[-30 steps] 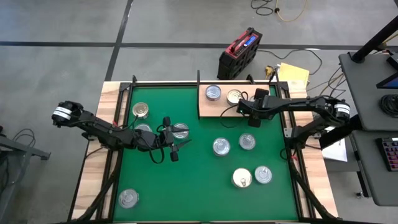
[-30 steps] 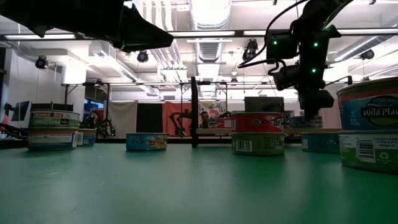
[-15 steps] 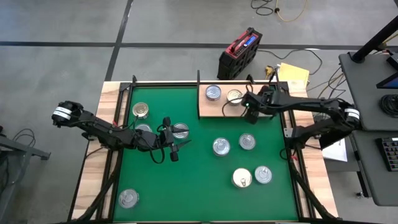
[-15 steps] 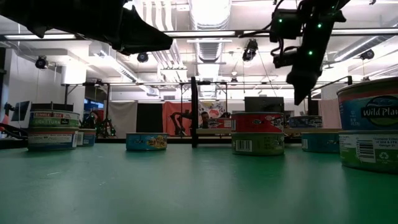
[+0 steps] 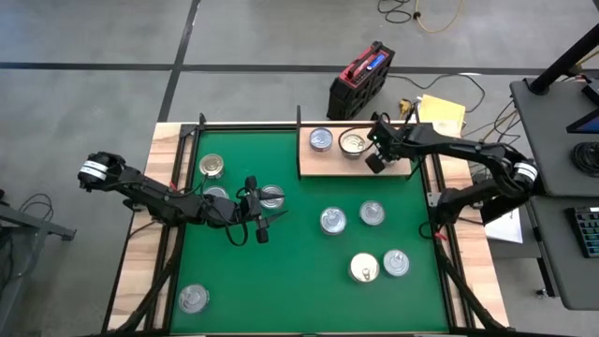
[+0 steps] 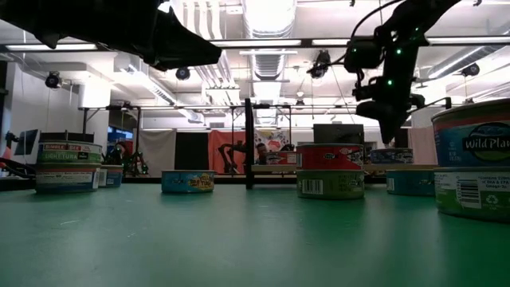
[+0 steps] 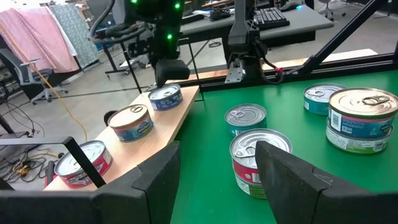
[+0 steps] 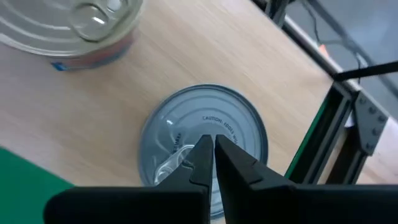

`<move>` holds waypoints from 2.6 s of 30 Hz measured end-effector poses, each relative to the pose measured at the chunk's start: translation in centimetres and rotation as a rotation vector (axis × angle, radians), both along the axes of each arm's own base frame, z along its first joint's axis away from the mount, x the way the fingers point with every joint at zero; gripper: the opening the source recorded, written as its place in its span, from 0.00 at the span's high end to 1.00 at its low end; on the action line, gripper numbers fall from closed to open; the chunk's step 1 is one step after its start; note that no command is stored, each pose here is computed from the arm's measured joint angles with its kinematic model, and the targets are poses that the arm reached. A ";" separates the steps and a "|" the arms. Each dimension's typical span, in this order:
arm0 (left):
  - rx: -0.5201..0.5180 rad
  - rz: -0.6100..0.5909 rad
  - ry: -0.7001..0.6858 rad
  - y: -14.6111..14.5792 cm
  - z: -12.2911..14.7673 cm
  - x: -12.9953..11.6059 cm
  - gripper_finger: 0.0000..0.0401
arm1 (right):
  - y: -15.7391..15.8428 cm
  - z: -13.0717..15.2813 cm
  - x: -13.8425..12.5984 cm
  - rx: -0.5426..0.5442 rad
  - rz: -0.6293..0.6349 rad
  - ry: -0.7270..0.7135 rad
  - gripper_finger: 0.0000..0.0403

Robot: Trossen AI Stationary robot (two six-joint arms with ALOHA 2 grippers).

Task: Stack canned seafood by type on shelf
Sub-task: Put the blue tuna can on the shelf, then adjust the blue tuna can on the table

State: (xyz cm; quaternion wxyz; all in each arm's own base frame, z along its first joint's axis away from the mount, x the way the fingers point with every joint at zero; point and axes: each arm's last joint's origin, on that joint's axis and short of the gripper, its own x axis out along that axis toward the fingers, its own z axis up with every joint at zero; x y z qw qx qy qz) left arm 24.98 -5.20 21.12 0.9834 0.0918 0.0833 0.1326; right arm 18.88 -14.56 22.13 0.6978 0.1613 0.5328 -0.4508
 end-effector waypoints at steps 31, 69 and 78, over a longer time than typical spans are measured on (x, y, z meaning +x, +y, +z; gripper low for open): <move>0.001 -0.001 0.005 0.0 0.0 0.0 0.52 | -3.0 -2.8 1.6 -0.110 0.015 0.091 0.98; -0.412 -0.291 -0.077 -10.1 -1.2 5.2 0.57 | 18.8 3.8 4.3 -0.403 0.597 -0.418 0.98; -0.454 -0.292 -0.089 -10.5 -0.9 5.6 0.57 | 20.0 2.9 4.3 -0.442 0.607 -0.390 0.98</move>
